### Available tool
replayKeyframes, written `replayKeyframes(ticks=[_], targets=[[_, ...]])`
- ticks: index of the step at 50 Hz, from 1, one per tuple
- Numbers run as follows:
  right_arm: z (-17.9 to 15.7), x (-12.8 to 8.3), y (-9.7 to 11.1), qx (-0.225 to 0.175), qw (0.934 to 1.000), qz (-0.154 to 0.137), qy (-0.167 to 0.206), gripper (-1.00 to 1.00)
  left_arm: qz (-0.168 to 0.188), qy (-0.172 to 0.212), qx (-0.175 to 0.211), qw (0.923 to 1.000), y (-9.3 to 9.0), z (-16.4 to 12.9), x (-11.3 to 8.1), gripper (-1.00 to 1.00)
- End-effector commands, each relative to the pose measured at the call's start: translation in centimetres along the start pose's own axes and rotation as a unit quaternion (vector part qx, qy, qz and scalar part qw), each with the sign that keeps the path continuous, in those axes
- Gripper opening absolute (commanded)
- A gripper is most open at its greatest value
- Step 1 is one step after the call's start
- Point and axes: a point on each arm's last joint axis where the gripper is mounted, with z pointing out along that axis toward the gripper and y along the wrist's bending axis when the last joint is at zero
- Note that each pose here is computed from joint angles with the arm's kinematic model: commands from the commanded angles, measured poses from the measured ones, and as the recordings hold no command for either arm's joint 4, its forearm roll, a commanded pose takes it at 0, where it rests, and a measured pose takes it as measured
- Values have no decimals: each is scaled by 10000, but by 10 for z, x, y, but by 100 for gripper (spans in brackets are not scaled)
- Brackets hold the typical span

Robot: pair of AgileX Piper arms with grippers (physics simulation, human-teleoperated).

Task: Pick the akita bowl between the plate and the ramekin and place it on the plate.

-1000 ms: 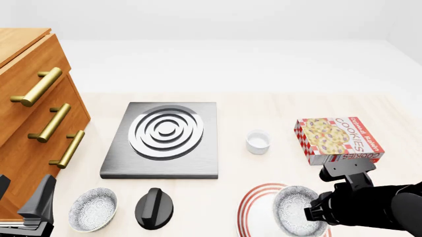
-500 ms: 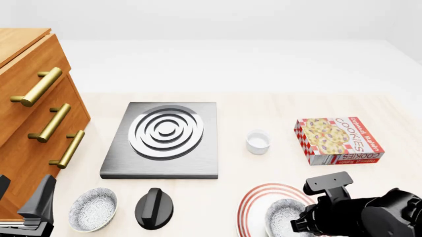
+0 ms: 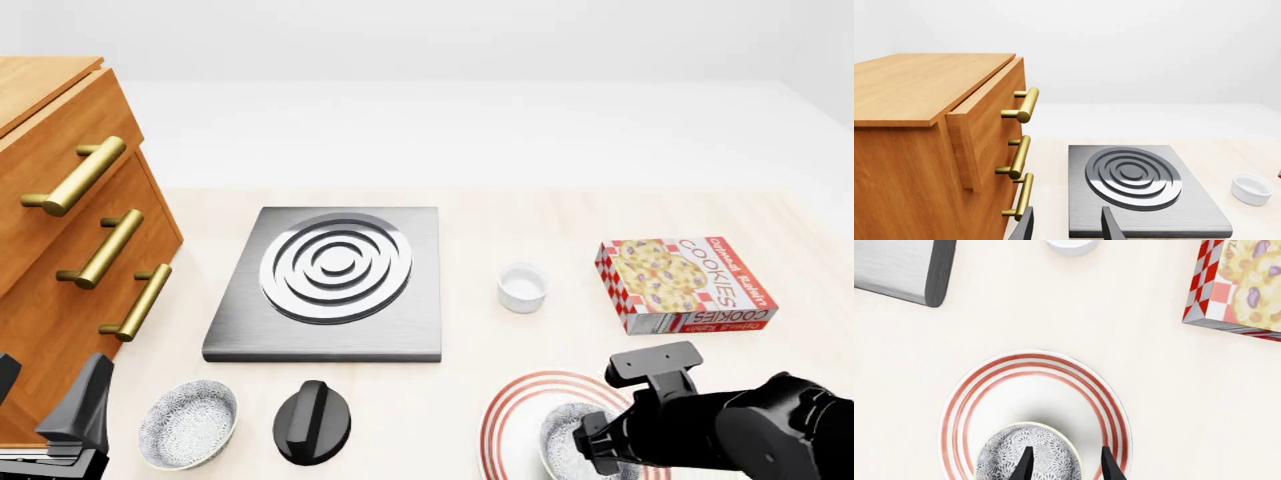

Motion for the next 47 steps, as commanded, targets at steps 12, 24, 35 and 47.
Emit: replayKeyframes(ticks=[12, 24, 35, 47], targets=[[-117, -30, -3, -112, 9924, 377, -1169, 100, 0, 0, 0, 10000, 0, 0, 0, 100], [-183, -15, -8, -271, 9750, 1083, -1922, 100, 0, 0, 0, 10000, 0, 0, 0, 100], [-227, -12, -13, -51, 9656, 1049, -2378, 100, 0, 0, 0, 10000, 0, 0, 0, 100], [-251, -4, -16, 186, 9600, 1032, -2597, 100, 0, 0, 0, 10000, 0, 0, 0, 100]])
